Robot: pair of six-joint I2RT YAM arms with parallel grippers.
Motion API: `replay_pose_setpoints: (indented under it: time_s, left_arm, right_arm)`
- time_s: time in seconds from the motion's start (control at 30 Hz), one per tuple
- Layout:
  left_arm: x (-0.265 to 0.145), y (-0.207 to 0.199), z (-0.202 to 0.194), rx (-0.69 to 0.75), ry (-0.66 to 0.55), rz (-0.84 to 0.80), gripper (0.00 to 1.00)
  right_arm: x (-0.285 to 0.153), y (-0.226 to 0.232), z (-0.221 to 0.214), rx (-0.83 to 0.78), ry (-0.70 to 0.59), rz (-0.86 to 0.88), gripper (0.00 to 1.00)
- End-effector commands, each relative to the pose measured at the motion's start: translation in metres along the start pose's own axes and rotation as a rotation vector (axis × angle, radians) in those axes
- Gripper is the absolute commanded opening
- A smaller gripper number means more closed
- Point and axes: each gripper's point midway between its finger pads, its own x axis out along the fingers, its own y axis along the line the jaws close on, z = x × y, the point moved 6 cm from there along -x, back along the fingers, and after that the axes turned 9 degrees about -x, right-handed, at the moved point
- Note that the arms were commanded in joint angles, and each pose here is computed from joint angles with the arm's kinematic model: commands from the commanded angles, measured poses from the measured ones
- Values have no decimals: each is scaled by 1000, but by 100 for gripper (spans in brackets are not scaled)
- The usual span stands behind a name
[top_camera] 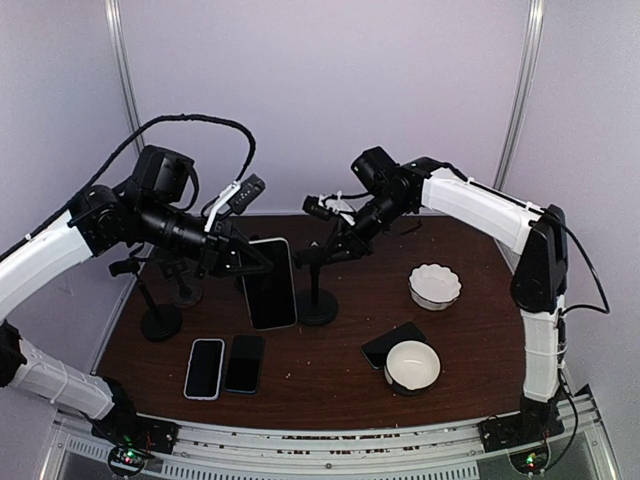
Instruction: Place the phone on the phone stand
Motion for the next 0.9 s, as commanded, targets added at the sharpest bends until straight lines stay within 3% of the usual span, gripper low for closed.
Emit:
replay_pose_setpoints:
  time_s: [0.0,0.43,0.67,0.87]
  left_arm:
    - [-21,-11,16,100,-56,26,0]
    - [-26,-13,23,125,-78,-1,0]
    - [-33,-18,24,139,-97,11,0]
    - [-37,-20,24,136,-105,18,0]
  right_arm:
    - [-15,40,21,-3,-93,70,24]
    - [2,119,9,-89,-83,164,24]
    - [-8,127,6,-146,-47,188,47]
    - [-14,128,8,-198,0,200,56]
